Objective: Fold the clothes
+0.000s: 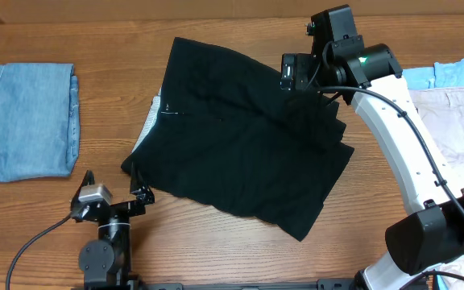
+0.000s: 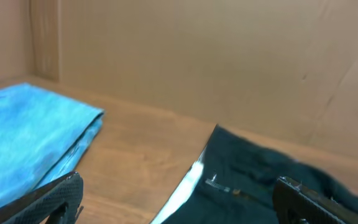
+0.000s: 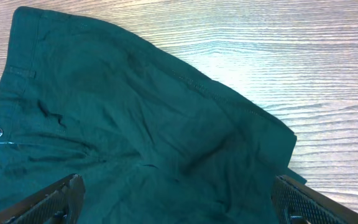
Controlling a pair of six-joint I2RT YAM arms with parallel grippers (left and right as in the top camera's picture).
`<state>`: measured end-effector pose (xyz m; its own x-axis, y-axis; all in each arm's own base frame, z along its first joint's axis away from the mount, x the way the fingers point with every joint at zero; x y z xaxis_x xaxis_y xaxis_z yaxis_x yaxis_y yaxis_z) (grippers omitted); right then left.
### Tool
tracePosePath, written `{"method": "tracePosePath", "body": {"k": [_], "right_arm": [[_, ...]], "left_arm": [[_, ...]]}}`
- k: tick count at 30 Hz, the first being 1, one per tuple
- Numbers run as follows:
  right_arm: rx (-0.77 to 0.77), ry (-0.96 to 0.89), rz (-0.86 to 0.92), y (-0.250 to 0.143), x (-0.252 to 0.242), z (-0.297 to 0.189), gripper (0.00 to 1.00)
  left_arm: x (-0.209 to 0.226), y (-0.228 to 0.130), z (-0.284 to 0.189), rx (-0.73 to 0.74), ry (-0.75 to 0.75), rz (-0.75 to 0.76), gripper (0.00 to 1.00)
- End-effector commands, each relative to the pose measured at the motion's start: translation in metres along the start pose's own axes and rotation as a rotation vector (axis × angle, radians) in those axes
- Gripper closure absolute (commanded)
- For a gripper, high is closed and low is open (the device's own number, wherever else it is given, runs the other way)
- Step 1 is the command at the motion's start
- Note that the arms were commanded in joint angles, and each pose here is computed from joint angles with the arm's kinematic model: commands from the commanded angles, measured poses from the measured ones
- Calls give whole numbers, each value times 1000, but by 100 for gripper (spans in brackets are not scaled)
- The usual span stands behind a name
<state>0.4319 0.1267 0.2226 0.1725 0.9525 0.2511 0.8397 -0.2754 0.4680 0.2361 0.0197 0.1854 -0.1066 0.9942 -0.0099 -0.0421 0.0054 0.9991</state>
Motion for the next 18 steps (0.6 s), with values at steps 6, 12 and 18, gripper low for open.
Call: {"method": "tracePosePath", "body": {"k": [6, 12, 18], "right_arm": [[-17, 5, 9, 4, 0, -8, 0], [74, -64, 18, -14, -22, -9, 0], [190, 73, 264, 0, -79, -16, 21]], "left_arm": [[-35, 97, 4, 99, -208, 70, 0], [-58, 120, 111, 616, -337, 123, 0], [-84, 63, 215, 832, -452, 62, 0]]}}
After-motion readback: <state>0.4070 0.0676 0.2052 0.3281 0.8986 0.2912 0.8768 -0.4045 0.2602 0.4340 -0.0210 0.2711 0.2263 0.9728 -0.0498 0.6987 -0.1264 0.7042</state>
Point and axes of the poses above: each gripper's point midway between its finger pads, its own z axis out along the fingers, its own x axis along the line the jaws close on, y = z × x, the point moved 1 cm from there along -z, back along the fingers, and after that the axes turned 13 degrees about z, right-handed, at the moved point
